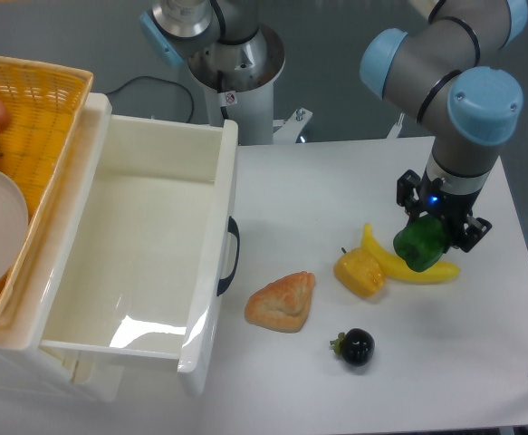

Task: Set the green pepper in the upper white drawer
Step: 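Lift the grasped green pepper up off the table with the gripper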

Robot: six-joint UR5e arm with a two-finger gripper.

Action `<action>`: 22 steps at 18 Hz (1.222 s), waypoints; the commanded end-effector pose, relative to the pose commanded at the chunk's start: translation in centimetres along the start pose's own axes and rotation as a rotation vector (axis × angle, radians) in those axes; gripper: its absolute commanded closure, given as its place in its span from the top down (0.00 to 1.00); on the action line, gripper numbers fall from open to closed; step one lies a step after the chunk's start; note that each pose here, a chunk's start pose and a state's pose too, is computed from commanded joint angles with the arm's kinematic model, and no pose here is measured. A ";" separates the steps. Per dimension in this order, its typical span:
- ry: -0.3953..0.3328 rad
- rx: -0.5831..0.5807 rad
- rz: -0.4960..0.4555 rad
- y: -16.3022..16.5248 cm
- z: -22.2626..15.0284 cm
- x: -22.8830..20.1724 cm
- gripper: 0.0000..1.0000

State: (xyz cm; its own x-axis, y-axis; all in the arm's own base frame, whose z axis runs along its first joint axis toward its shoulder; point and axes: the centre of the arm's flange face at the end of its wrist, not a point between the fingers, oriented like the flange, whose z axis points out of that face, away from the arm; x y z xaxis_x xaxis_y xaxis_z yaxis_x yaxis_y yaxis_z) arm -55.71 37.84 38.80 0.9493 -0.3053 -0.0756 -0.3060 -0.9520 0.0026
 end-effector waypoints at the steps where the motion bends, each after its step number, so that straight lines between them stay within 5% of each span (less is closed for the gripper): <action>1: -0.002 -0.001 0.000 0.0 -0.1 0.0 0.41; 10: 0.000 0.034 -0.072 -1.3 -5.0 3.2 0.41; 16: -0.015 0.167 -0.258 -5.1 -9.9 6.7 0.41; 22: 0.009 0.220 -0.307 -9.0 -14.0 11.6 0.41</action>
State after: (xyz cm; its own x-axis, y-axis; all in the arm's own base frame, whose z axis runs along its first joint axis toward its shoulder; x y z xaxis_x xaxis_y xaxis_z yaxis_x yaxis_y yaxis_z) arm -40.88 42.59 51.89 0.9995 -0.0071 -0.0313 -0.0142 -0.9724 -0.2329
